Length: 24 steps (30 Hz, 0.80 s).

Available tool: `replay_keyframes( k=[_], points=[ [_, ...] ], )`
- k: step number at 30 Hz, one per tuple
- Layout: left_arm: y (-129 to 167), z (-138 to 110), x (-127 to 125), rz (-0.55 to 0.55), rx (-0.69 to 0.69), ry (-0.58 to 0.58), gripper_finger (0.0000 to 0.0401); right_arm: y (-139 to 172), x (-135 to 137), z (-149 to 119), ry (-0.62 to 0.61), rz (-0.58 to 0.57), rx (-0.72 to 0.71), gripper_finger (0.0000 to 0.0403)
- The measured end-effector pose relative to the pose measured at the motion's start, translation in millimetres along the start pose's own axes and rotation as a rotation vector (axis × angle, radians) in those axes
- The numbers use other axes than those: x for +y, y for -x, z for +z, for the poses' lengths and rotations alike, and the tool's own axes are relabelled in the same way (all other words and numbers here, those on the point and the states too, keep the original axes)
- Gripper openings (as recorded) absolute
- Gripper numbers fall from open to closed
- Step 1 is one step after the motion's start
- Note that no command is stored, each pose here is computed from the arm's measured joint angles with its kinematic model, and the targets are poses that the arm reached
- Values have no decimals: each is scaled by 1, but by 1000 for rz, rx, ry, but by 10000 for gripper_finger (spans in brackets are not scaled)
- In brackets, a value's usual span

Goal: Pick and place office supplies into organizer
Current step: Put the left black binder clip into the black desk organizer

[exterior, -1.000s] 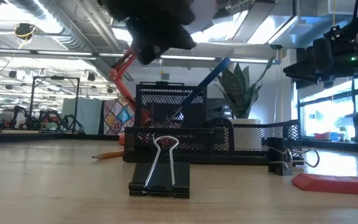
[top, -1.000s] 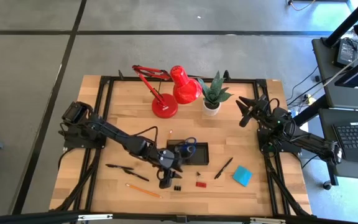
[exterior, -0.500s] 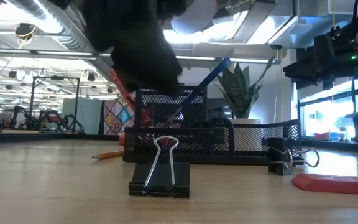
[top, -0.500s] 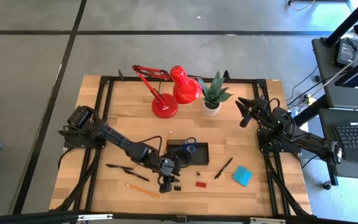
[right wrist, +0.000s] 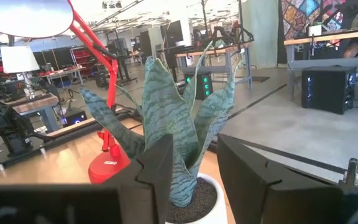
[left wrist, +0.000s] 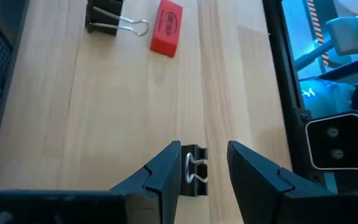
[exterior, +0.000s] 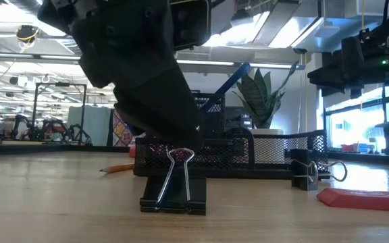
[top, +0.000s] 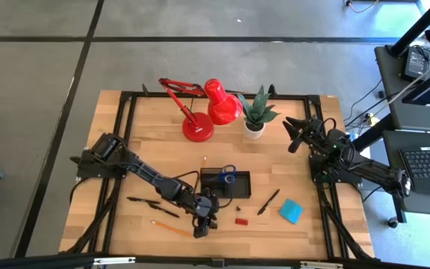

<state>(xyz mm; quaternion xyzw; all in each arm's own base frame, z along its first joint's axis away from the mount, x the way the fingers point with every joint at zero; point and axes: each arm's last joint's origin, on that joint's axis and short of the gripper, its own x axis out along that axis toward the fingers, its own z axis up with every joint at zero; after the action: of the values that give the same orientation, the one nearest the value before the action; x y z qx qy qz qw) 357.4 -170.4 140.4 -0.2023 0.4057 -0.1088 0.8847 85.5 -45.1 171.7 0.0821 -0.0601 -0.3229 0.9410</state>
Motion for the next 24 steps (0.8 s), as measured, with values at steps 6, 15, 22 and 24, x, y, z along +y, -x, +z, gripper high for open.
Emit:
replay_keyframes(
  k=[6, 15, 22, 24],
  points=[
    [0, -1, 1, 27, -9, -8, 125, 0, 0, 0, 0, 0, 0, 128],
    [0, -3, 2, 45, 17, -1, 125, 0, 0, 0, 1, 0, 0, 128],
    [0, -3, 2, 42, 13, 1, 125, 0, 0, 0, 2, 0, 0, 128],
    [0, -3, 2, 41, 12, 0, 125, 0, 0, 0, 3, 0, 0, 128]
  ],
)
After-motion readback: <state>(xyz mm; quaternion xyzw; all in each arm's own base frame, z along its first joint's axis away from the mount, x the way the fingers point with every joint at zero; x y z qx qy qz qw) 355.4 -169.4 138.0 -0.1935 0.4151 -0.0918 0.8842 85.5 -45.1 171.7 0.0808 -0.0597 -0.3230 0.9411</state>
